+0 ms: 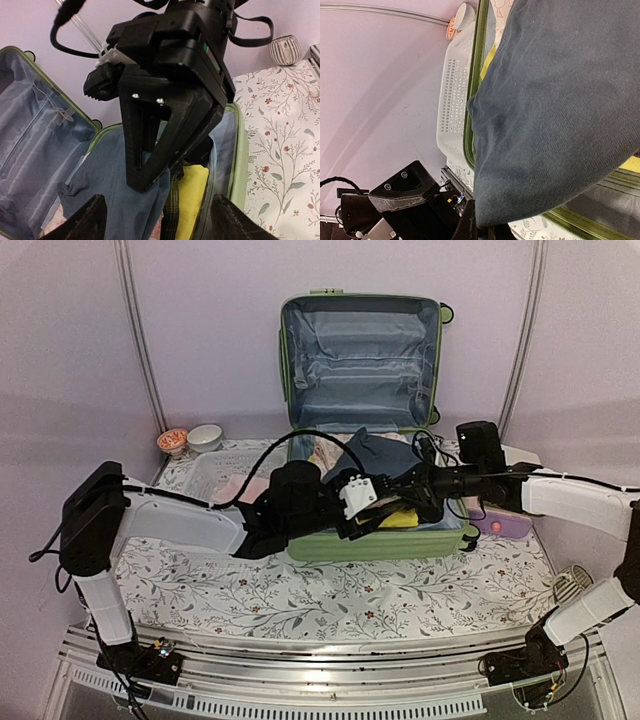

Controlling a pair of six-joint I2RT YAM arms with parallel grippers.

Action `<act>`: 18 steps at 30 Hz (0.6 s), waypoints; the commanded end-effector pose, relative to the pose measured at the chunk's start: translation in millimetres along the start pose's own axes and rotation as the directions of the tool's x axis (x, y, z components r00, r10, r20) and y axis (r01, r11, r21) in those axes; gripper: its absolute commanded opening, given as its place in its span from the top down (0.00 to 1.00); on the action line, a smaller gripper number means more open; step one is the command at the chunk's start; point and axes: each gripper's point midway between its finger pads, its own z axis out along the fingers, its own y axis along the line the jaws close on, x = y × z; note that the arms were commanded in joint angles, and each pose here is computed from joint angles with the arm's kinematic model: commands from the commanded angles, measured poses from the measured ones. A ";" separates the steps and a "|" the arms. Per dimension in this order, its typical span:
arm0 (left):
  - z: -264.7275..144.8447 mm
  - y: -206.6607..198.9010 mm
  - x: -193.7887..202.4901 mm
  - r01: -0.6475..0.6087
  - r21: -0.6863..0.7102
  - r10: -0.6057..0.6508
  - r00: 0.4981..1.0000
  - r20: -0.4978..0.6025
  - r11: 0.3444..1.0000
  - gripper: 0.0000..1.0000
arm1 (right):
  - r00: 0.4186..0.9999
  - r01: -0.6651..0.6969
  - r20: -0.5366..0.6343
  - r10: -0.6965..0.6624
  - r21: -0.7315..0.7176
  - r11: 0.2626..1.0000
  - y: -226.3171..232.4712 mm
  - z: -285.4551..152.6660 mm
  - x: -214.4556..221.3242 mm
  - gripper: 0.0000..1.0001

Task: Open, take out, and arrange the luggage
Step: Pass from the right arm to the left

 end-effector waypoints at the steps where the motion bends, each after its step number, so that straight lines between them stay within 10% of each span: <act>1: 11.5 2.0 -4.3 -0.022 -0.037 0.023 0.999 0.031 0.999 0.29 | 0.999 0.035 0.009 -0.034 -0.067 0.997 33.3 -7.6 5.3 0.97; 12: 19.6 -3.0 8.7 -0.003 -0.060 0.006 0.999 0.045 0.998 0.73 | 1.000 0.015 0.015 -0.014 -0.085 0.996 39.2 -15.8 20.6 0.93; 18: 16.7 -6.5 12.2 0.001 -0.042 0.000 0.999 0.042 0.999 1.00 | 0.996 0.044 0.079 -0.044 -0.004 0.999 29.5 -27.7 13.0 0.58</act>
